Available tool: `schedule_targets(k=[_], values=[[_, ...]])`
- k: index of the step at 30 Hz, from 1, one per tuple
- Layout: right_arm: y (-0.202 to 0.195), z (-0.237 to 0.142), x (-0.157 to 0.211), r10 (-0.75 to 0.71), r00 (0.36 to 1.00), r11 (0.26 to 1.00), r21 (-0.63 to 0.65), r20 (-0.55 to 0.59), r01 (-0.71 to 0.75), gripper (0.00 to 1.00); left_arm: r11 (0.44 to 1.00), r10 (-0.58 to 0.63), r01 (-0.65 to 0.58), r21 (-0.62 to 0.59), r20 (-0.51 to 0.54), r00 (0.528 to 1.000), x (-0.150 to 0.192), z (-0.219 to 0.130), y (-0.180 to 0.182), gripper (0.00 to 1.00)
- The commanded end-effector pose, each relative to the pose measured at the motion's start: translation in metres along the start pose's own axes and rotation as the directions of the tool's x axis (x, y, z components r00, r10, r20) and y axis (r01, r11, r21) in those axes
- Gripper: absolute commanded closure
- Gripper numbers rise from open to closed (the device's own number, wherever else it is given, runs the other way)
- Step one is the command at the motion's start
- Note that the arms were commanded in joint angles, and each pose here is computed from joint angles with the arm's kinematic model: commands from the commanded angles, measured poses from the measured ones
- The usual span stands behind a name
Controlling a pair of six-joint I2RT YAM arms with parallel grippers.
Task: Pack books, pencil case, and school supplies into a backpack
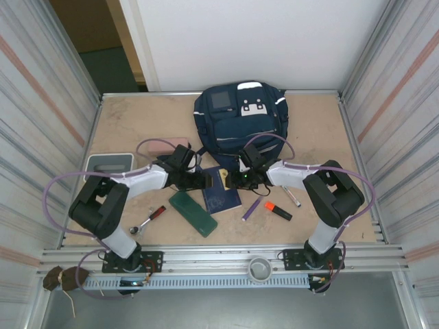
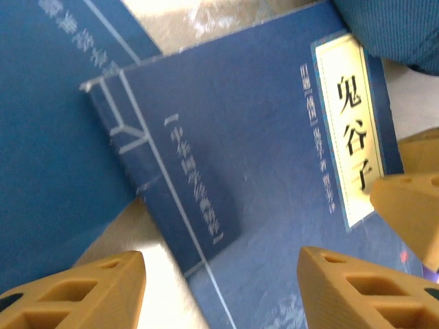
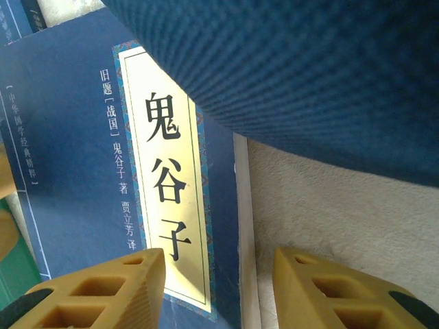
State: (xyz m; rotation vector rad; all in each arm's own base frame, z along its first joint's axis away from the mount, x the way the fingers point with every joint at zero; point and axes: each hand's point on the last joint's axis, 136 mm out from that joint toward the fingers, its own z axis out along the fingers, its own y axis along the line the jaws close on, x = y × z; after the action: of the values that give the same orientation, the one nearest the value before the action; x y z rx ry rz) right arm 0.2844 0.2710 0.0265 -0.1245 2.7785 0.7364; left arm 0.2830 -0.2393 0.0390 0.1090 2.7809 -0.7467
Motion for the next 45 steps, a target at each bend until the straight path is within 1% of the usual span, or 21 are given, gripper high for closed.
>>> schedule_targets(k=[1, 4, 7, 11, 14, 17, 19, 22, 25, 28, 30, 33, 36, 38, 39, 41, 45], values=[[-0.002, 0.008, 0.004, 0.024, 1.0, 1.0, 0.013, -0.018, -0.024, 0.59, 0.999, 0.016, -0.016, 0.04, 0.0, 1.0, -0.009, 0.007, -0.015, 0.4], [-0.002, 0.009, 0.005, 0.043, 0.999, 0.999, 0.006, -0.016, -0.043, 0.61, 0.998, 0.009, -0.008, 0.056, -0.009, 1.0, -0.011, 0.013, -0.018, 0.4], [-0.003, 0.009, 0.004, 0.059, 0.998, 0.998, 0.006, -0.005, -0.059, 0.63, 0.994, -0.006, 0.006, 0.108, 0.001, 1.0, -0.013, 0.012, -0.028, 0.4], [-0.007, 0.009, 0.006, 0.068, 0.998, 0.998, 0.013, 0.005, -0.068, 0.66, 0.968, -0.041, 0.026, 0.249, 0.055, 0.998, -0.015, 0.002, -0.048, 0.4], [-0.009, 0.01, 0.007, 0.075, 0.997, 0.997, 0.015, 0.004, -0.075, 0.68, 0.938, -0.063, 0.03, 0.346, 0.084, 0.994, -0.018, -0.008, -0.064, 0.43], [-0.009, 0.011, 0.007, 0.074, 0.997, 0.997, 0.012, 0.004, -0.074, 0.68, 0.918, -0.074, 0.028, 0.395, 0.103, 0.992, -0.02, -0.015, -0.072, 0.51], [-0.009, 0.011, 0.007, 0.075, 0.997, 0.997, 0.012, 0.005, -0.075, 0.68, 0.919, -0.08, 0.029, 0.393, 0.115, 0.99, -0.019, -0.016, -0.071, 0.56], [-0.009, 0.009, 0.004, 0.068, 0.998, 0.998, 0.01, 0.006, -0.068, 0.68, 0.933, -0.073, 0.024, 0.36, 0.121, 0.99, -0.018, -0.014, -0.064, 0.67], [-0.007, 0.003, -0.001, 0.049, 0.999, 0.999, 0.003, 0.003, -0.049, 0.67, 0.945, -0.066, 0.022, 0.326, 0.126, 0.99, -0.018, -0.014, -0.057, 0.83], [-0.006, -0.012, -0.006, 0.012, 1.0, 1.0, -0.003, 0.006, -0.012, 0.61, 0.945, -0.053, -0.001, 0.328, 0.155, 0.986, -0.019, -0.026, -0.057, 0.95], [-0.004, -0.025, -0.009, -0.003, 1.0, 1.0, -0.026, 0.005, 0.003, 0.56, 0.942, -0.035, -0.026, 0.334, 0.175, 0.984, -0.02, -0.04, -0.061, 1.0], [0.003, -0.051, -0.013, -0.013, 1.0, 0.993, -0.114, 0.003, 0.013, 0.44, 0.93, -0.013, -0.065, 0.361, 0.208, 0.978, -0.019, -0.067, -0.068, 1.0], [0.021, -0.08, -0.019, -0.017, 1.0, 0.962, -0.271, 0.007, 0.018, 0.31, 0.904, 0.012, -0.125, 0.408, 0.269, 0.963, -0.02, -0.099, -0.079, 1.0], [0.038, -0.102, -0.025, -0.032, 0.999, 0.926, -0.375, 0.042, 0.046, 0.2, 0.861, 0.054, -0.211, 0.464, 0.329, 0.943, -0.024, -0.125, -0.097, 1.0], [0.046, -0.111, -0.029, -0.04, 0.997, 0.907, -0.416, 0.062, 0.062, 0.13, 0.84, 0.068, -0.244, 0.484, 0.351, 0.934, -0.027, -0.137, -0.104, 1.0], [0.063, -0.136, -0.038, -0.053, 0.993, 0.853, -0.511, 0.109, 0.101, 0.01, 0.786, 0.093, -0.314, 0.532, 0.401, 0.911, -0.035, -0.162, -0.122, 1.0], [0.095, -0.182, -0.049, -0.089, 0.974, 0.731, -0.65, 0.21, 0.207, 0.01, 0.694, 0.105, -0.405, 0.596, 0.472, 0.875, -0.053, -0.201, -0.149, 1.0]])
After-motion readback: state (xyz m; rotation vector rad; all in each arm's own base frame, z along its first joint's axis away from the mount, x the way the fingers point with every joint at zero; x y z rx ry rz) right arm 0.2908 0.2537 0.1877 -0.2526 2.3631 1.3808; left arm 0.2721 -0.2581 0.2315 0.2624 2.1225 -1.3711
